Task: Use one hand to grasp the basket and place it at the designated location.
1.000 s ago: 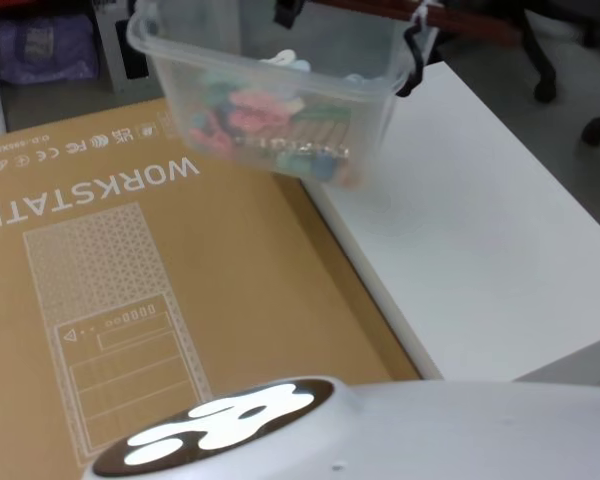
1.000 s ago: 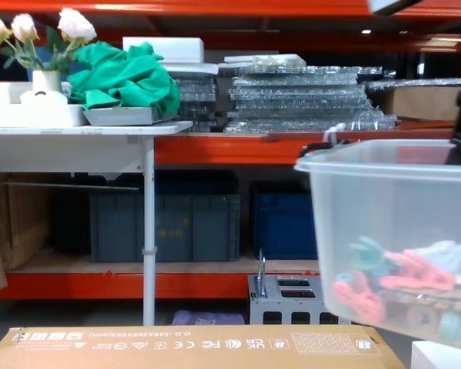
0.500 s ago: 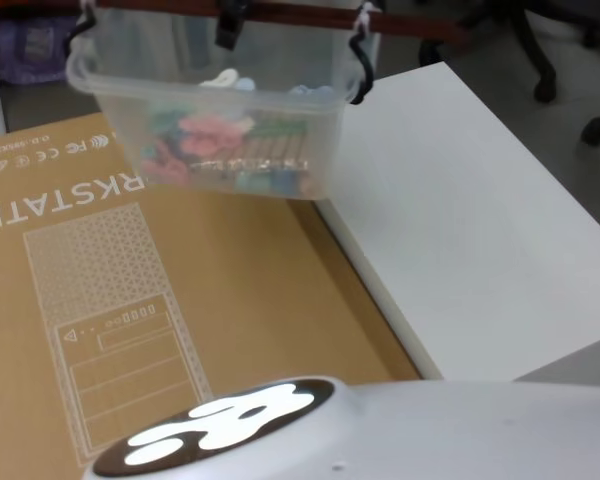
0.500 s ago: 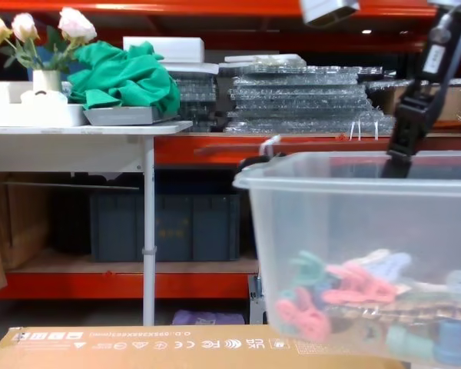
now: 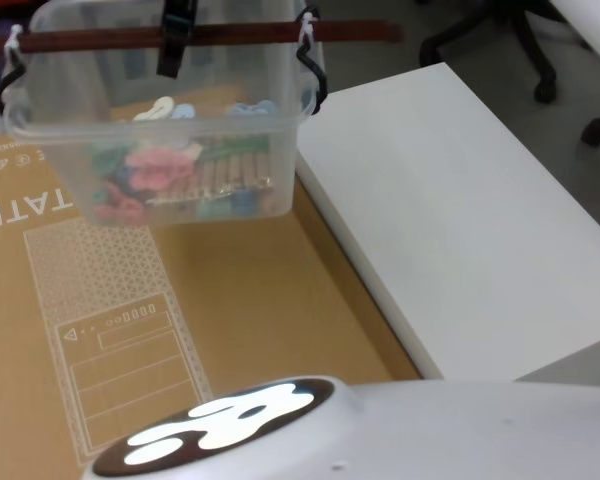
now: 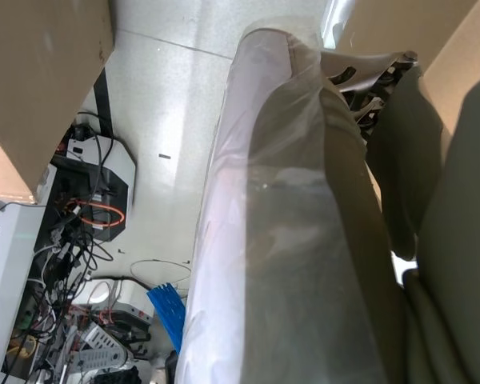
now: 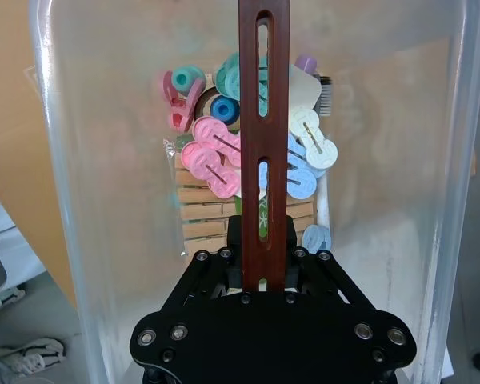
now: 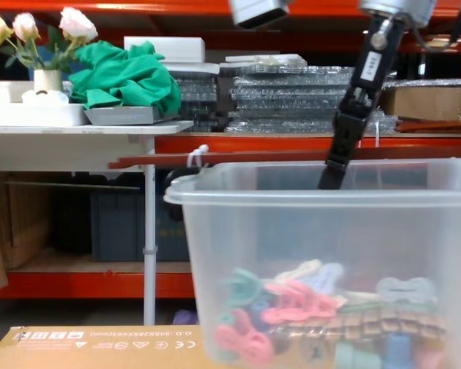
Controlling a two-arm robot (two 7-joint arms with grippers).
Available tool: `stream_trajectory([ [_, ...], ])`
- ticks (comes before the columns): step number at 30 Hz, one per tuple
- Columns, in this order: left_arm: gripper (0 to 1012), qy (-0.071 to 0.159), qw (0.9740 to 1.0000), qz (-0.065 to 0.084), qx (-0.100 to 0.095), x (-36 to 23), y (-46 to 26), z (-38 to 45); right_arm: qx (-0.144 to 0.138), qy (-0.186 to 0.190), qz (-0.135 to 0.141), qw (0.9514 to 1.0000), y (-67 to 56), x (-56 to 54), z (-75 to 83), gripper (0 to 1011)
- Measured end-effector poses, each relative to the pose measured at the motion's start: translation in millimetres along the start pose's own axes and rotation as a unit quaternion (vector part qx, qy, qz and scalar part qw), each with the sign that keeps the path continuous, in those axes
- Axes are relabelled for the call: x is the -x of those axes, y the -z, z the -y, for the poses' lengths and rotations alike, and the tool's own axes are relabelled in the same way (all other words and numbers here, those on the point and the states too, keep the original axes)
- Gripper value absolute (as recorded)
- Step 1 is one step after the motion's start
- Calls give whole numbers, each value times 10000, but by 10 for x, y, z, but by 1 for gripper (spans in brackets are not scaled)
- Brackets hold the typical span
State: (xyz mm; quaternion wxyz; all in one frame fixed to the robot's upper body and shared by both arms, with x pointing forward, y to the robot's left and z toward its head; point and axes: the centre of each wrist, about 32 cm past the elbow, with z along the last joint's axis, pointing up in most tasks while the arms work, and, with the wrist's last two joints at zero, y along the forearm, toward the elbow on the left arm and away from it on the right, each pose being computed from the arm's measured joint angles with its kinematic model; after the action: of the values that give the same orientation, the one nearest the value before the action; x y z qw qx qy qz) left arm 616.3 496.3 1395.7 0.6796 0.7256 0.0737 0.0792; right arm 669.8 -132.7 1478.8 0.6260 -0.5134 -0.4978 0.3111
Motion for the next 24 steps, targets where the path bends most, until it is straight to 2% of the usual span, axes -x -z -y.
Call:
stream_trajectory([
  [3,0,0,10000,1,0,0,0,0,-116,7,268,9996,-57,-86,-36,226],
  [6,0,0,10000,0,0,0,0,0,-155,8,359,9992,-76,-108,-45,226],
  [11,0,0,10000,0,0,0,0,0,-282,12,690,9972,-196,-166,-41,226],
  [17,0,0,10000,1,0,0,-1,0,-424,0,945,9946,-353,-148,-35,227],
  [24,0,0,10000,0,0,0,0,0,-513,-20,990,9938,-461,-91,-29,226],
])
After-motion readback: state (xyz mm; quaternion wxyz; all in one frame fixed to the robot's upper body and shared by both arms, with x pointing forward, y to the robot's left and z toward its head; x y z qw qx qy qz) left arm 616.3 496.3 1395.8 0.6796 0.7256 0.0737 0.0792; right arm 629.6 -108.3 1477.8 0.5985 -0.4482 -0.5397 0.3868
